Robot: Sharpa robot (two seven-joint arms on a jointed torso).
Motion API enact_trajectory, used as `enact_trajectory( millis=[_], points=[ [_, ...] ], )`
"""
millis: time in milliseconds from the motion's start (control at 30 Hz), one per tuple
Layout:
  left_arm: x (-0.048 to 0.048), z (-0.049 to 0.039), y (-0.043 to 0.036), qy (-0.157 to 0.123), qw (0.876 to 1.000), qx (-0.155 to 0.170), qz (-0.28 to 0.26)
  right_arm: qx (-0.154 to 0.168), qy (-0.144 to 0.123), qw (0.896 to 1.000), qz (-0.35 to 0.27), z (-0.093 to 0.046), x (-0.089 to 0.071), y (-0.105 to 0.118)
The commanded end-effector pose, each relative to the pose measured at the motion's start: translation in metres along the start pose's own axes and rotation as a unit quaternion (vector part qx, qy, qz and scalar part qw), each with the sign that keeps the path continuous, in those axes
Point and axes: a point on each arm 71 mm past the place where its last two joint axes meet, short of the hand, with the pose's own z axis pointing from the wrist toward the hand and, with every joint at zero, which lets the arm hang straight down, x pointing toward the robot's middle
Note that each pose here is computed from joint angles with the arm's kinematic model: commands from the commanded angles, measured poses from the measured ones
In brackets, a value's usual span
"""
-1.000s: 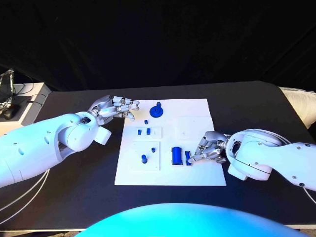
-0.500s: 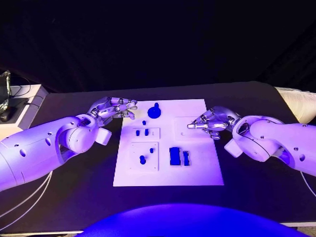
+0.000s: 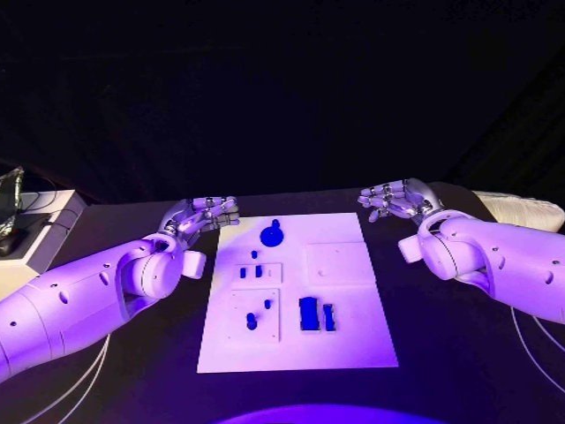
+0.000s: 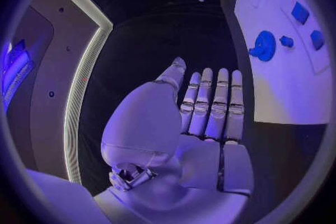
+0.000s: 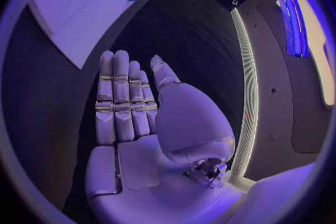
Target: Assemble the parts on the task board
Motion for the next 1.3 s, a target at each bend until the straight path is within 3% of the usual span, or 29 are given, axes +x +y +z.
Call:
enact_trajectory(
  millis=[33,67,100,300,467,667,933,1300],
  points=[
    [-0.0034,0.0028,-0.0025,-0.036,0.999,0.030,-0.014,-0.024,-0.050,0.997,0.056,0.006,-0.009,-0.001],
    [-0.0034,0.0036,-0.0021,-0.038,0.999,0.031,-0.014,-0.025,-0.055,0.996,0.059,0.008,-0.010,-0.001],
    [0.0005,0.0022,0.0007,-0.008,1.000,0.005,-0.003,-0.003,-0.019,1.000,0.014,0.005,-0.005,-0.002],
    [0.0080,0.0019,-0.0036,-0.017,1.000,0.011,0.001,-0.010,-0.024,0.999,0.038,0.000,0.006,0.003],
    [0.0243,-0.0001,-0.0127,-0.036,0.999,0.024,0.010,-0.022,-0.035,0.995,0.089,-0.013,0.028,0.016],
    [0.0505,-0.0073,-0.0265,-0.067,0.996,0.042,0.028,-0.029,-0.051,0.986,0.157,-0.035,0.055,0.037],
    [0.0747,-0.0188,-0.0385,-0.098,0.992,0.056,0.049,-0.029,-0.061,0.978,0.198,-0.052,0.072,0.052],
    [0.0795,-0.0216,-0.0408,-0.104,0.991,0.058,0.054,-0.028,-0.061,0.978,0.200,-0.052,0.072,0.052]
  ],
)
